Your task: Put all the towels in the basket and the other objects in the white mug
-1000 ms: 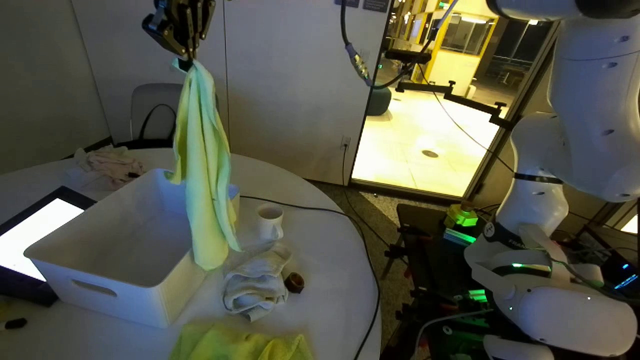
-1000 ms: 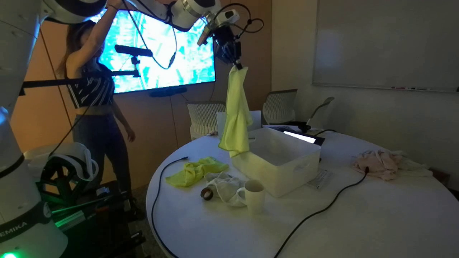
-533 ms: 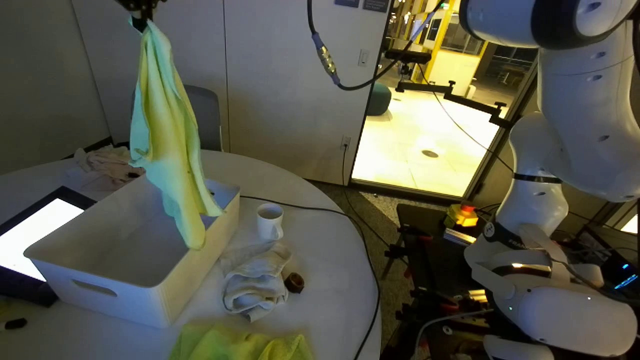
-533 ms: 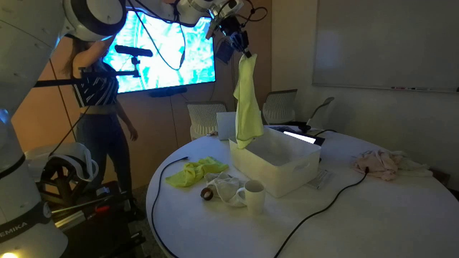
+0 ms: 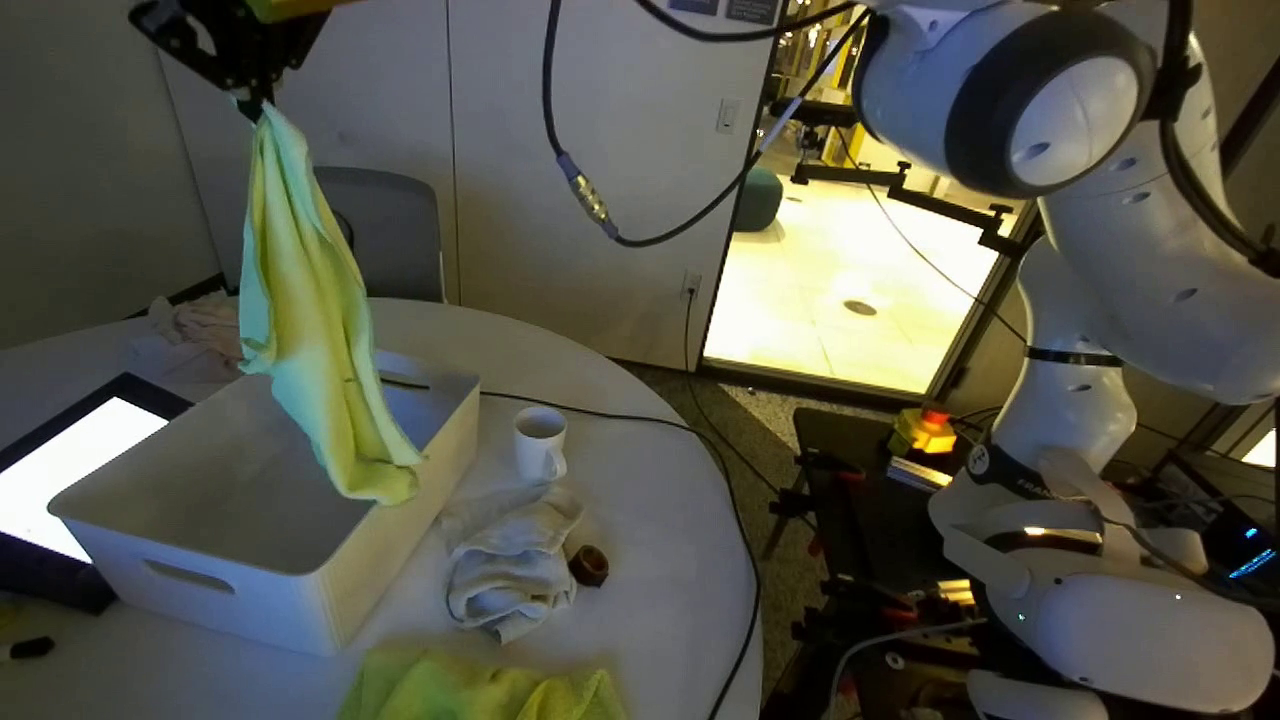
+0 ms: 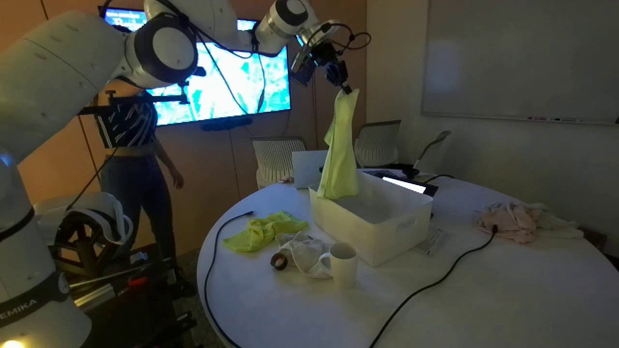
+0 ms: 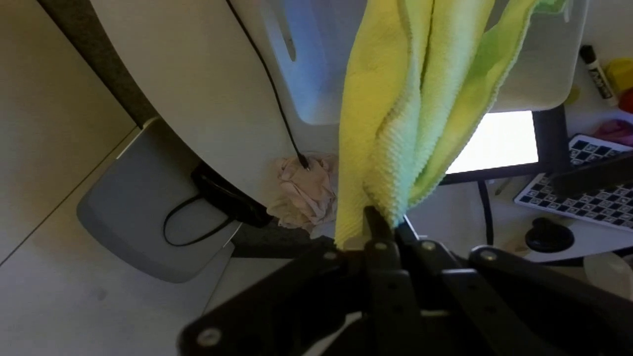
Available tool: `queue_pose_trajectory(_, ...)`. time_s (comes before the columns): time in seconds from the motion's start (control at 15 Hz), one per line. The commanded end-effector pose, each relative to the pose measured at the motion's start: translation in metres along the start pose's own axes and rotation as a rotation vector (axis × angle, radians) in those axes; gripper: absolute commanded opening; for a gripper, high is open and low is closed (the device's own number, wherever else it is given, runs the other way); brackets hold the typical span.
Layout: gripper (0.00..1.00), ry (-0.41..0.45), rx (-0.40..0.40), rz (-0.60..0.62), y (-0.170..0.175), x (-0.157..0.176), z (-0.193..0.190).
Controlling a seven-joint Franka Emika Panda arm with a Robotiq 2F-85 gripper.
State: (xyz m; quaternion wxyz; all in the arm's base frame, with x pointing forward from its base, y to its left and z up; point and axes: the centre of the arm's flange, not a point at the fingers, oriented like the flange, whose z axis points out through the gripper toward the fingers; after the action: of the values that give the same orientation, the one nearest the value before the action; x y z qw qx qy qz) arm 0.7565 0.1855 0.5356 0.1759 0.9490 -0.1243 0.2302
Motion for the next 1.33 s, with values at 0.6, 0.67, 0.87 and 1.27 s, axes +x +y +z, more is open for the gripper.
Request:
queue_pose_trajectory(0.6,0.9,-0.139,-0.067,-0.053,-0.005,0.02,0.051)
queue_pose_trajectory(0.67,0.96,-0.187,-0.061,-0.083,0.002,0.007,0.048)
queue_pose_trajectory(0.87,1.0,-0.276,-0.06,-0.125,0.015,-0.029,0.043)
queue_pose_trajectory(1.27,1.0,-0.371,-0.034,-0.186,0.03,-0.093,0.056)
